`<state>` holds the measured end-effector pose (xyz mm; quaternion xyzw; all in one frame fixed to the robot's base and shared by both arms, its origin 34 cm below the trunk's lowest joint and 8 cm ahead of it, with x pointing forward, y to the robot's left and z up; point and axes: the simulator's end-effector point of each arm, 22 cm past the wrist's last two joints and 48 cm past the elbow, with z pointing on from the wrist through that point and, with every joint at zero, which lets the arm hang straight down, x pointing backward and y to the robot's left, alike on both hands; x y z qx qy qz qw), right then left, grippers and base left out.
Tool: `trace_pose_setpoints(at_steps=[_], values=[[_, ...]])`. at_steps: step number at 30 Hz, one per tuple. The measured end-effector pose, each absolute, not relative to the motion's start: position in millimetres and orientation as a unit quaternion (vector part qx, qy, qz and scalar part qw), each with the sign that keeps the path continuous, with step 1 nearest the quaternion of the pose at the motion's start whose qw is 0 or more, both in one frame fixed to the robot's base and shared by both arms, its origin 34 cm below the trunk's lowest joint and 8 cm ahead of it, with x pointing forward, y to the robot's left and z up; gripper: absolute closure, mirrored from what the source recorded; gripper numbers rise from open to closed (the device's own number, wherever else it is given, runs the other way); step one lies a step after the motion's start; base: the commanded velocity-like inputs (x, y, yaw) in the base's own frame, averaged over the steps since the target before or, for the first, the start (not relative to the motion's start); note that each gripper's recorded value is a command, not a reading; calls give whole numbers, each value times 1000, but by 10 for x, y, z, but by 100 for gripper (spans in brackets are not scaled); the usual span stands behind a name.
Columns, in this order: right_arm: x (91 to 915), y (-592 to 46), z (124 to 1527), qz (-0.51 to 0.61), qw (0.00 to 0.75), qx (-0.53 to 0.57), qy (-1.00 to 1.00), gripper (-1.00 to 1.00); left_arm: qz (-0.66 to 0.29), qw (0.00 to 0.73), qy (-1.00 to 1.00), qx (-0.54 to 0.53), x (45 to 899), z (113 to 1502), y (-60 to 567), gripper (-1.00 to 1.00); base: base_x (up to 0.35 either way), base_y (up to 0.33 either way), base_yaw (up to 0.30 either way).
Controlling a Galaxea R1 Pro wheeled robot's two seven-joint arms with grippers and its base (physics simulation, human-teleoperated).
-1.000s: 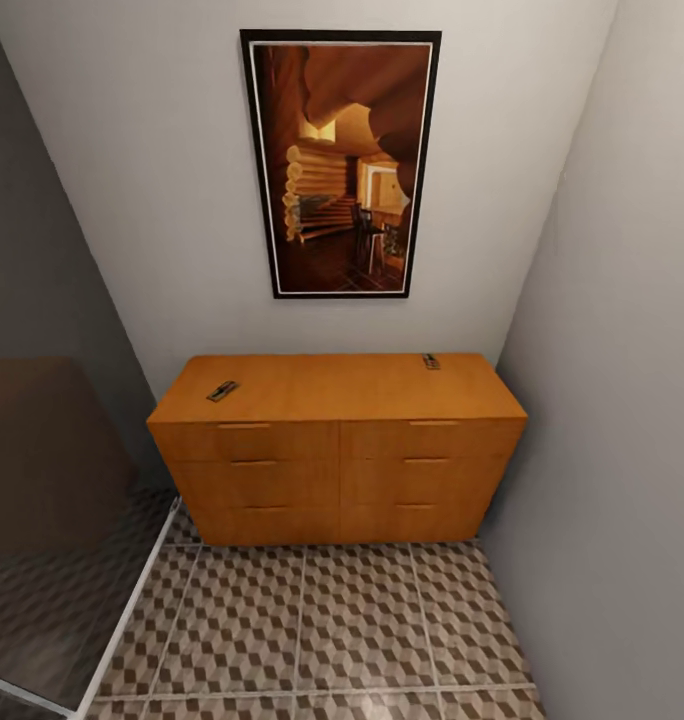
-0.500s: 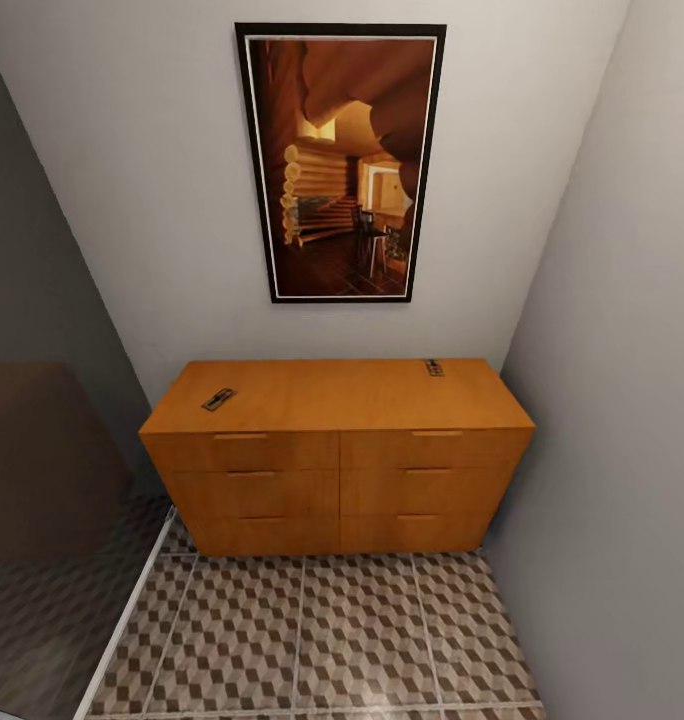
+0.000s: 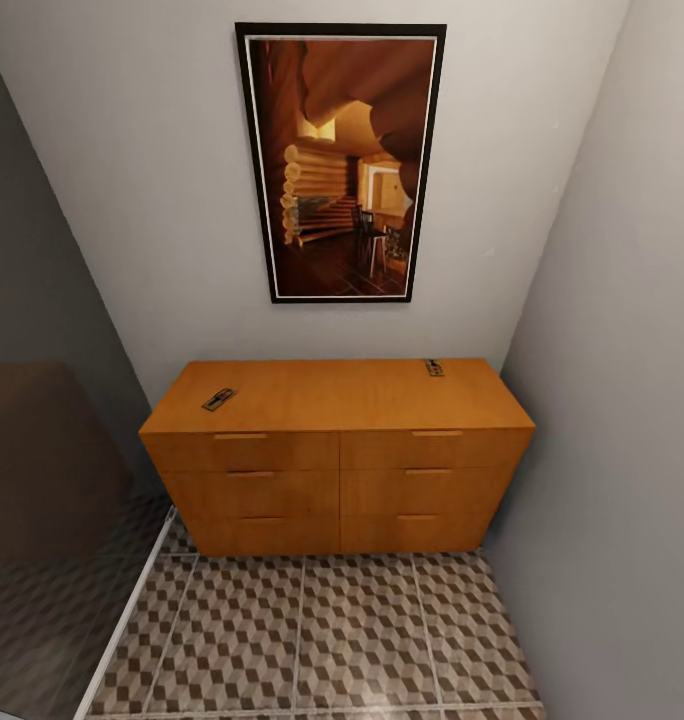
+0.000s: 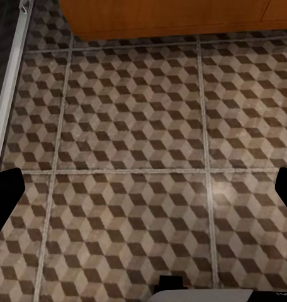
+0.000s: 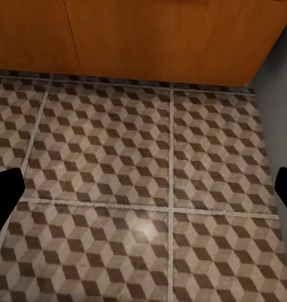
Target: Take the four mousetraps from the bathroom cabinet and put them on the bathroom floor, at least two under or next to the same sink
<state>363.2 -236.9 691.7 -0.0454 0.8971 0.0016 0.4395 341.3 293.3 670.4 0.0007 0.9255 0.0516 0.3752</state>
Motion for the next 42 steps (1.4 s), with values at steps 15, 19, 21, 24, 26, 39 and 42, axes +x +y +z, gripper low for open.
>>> trace_pose_setpoints(at_steps=[15, 19, 21, 24, 26, 39, 42], values=[[3632, -2368, 6916, 2, 439, -46, 897, -100, 52, 375, 926, 1, 3413, 6704, 2934, -100, 0, 0, 0], [3632, -2368, 6916, 2, 439, -46, 897, -100, 52, 375, 926, 1, 3413, 6704, 2933, -100, 0, 0, 0], [3632, -2368, 6916, 2, 439, -46, 897, -100, 52, 375, 926, 1, 3413, 6704, 2934, -100, 0, 0, 0], [3632, -2368, 6916, 2, 439, -46, 897, -100, 52, 375, 926, 1, 3413, 6704, 2934, -100, 0, 0, 0], [3632, -2368, 6916, 2, 439, -46, 897, -100, 52, 375, 926, 1, 3413, 6704, 2933, -100, 0, 0, 0], [3682, -2356, 6947, 4, 447, -47, 893, -100, 52, 375, 926, 1, 3413, 6704, 2934, -100, 0, 0, 0], [3756, -2371, 6985, 3, 457, -46, 889, -100, 52, 375, 926, 1, 3413, 6704, 2933, -100, 0, 0, 0]])
